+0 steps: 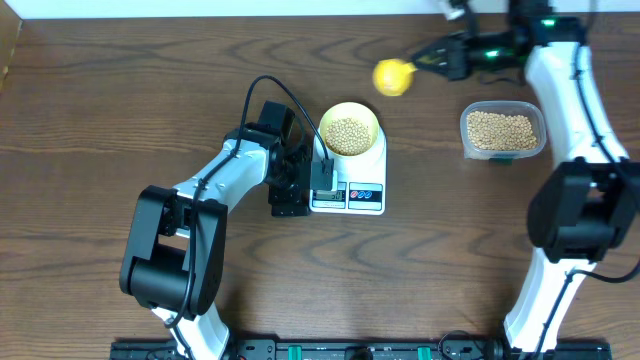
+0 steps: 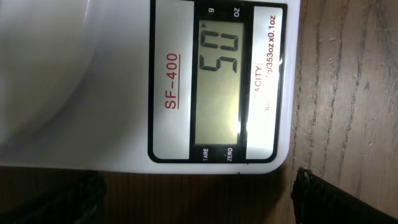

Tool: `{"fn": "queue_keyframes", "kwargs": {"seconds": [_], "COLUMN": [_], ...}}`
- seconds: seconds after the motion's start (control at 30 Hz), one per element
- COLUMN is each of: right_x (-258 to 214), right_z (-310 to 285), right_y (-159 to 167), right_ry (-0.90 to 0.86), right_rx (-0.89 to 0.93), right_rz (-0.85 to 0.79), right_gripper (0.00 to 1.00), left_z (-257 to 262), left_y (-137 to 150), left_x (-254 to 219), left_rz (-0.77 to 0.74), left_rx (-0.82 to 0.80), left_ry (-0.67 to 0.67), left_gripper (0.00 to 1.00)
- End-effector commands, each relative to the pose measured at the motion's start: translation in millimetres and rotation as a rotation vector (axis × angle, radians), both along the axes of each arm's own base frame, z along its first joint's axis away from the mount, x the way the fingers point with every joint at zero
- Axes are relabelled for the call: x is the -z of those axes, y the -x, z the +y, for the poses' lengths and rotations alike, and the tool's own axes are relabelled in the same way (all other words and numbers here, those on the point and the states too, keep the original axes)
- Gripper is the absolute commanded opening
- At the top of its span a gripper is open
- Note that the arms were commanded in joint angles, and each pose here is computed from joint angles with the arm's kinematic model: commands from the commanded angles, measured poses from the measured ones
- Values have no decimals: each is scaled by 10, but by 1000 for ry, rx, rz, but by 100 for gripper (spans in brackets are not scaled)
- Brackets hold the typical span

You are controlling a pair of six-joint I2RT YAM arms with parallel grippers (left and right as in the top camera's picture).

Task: Scoop item into bowl and weigh 50g on scale
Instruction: 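Carry the scoop with the right gripper back to the container, then lower the scoop into the container and release it with the right gripper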

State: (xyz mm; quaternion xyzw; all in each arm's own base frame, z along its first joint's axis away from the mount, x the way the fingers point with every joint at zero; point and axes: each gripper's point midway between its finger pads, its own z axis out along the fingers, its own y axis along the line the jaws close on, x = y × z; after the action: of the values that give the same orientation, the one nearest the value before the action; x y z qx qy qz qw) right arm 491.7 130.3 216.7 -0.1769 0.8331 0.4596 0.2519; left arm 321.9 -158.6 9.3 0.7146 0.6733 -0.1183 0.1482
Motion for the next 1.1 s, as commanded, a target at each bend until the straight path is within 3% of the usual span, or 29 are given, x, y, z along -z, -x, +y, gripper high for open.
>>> {"fn": "queue_keyframes", "kwargs": {"seconds": [0.0,0.37,0.67,1.07], "right_x": [26,690,896,1109], "right_z": [-455,-1527,-1729,-1675], "right_y": [-96,65,204,185], "right_ry": [-14,432,749,807], "right_rx": [190,513,570,542], "right_rz": [170,367,397,402], "right_gripper": [1,1,1,1], "left_z": [22,22,22,22], "left_y": [51,51,51,51], "left_x": [54,54,54,54], "left_rz": [22,22,22,22], "left_rx": [-9,-9,-9,-9], "left_ry": [-8,-8,-8,-8], "left_gripper": [98,98,97,98]}}
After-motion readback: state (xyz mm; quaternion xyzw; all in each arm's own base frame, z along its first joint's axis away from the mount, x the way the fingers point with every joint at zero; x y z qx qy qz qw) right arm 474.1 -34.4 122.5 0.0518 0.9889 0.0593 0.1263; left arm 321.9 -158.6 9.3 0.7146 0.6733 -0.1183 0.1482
